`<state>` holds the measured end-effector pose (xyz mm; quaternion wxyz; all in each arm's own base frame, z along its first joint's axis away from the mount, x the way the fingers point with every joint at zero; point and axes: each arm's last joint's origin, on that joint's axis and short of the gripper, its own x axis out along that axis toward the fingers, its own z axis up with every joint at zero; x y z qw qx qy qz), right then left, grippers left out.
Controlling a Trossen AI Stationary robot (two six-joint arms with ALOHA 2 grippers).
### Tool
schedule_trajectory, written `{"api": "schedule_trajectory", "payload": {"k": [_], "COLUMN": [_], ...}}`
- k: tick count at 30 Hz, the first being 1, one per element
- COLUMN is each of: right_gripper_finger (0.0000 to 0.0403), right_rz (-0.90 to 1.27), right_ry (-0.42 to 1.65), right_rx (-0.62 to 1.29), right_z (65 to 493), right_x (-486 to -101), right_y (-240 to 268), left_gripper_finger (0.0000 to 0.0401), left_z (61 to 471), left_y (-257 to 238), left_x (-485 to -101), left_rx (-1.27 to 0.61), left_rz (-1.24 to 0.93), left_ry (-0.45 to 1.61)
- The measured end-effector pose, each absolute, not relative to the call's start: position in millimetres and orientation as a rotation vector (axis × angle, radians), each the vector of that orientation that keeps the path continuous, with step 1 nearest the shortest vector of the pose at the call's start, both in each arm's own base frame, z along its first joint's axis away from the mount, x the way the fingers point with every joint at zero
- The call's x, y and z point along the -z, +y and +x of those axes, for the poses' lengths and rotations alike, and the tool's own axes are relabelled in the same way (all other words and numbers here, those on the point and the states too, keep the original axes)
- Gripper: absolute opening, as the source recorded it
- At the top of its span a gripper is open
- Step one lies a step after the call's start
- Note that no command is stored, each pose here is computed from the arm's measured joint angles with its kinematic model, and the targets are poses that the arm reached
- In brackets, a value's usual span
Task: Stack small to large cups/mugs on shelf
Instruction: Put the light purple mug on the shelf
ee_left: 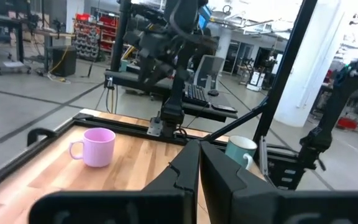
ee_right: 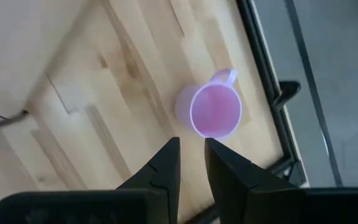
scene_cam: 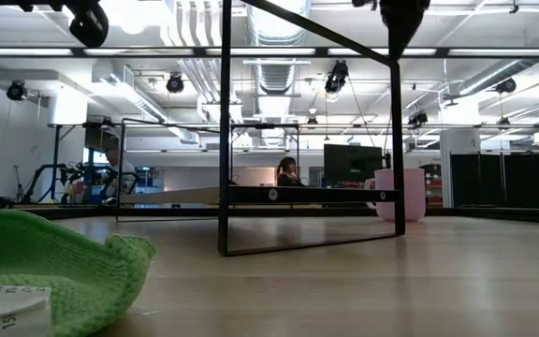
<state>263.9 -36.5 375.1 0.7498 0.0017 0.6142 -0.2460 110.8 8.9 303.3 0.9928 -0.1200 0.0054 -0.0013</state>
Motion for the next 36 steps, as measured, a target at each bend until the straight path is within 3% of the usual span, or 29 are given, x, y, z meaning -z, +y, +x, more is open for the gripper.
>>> {"api": "schedule_trajectory", "payload": {"k": [10,17,22,36], "right_gripper_finger": [0.013,0.0146,0.0141,0.0139], "right_rz": [0.015,0.152,0.169,0.145], "right_ry": [1.588,1.711,1.65,1.58], "right_rx": [0.584,0.539,0.435,0.433], "right_z": [271.6,265.1,269.7,269.4], "right_x": [-321.0,-282.6,-262.7,-253.1], "right_y": [-72.7,-93.8,-100.9,-123.5], "left_gripper_finger": [0.0,0.0,0.0,0.0], "left_z": [110.5,111.0,111.3,111.8], "left_y": [8.9,8.9,8.9,8.9], "left_x": [-302.5,-299.8,-299.7,-299.4], "left_rx": [0.002,-0.002,-0.001,0.0], "left_rz": [-0.329,-0.333,-0.335,-0.342], "left_ry": [0.019,0.047,0.048,0.05]}}
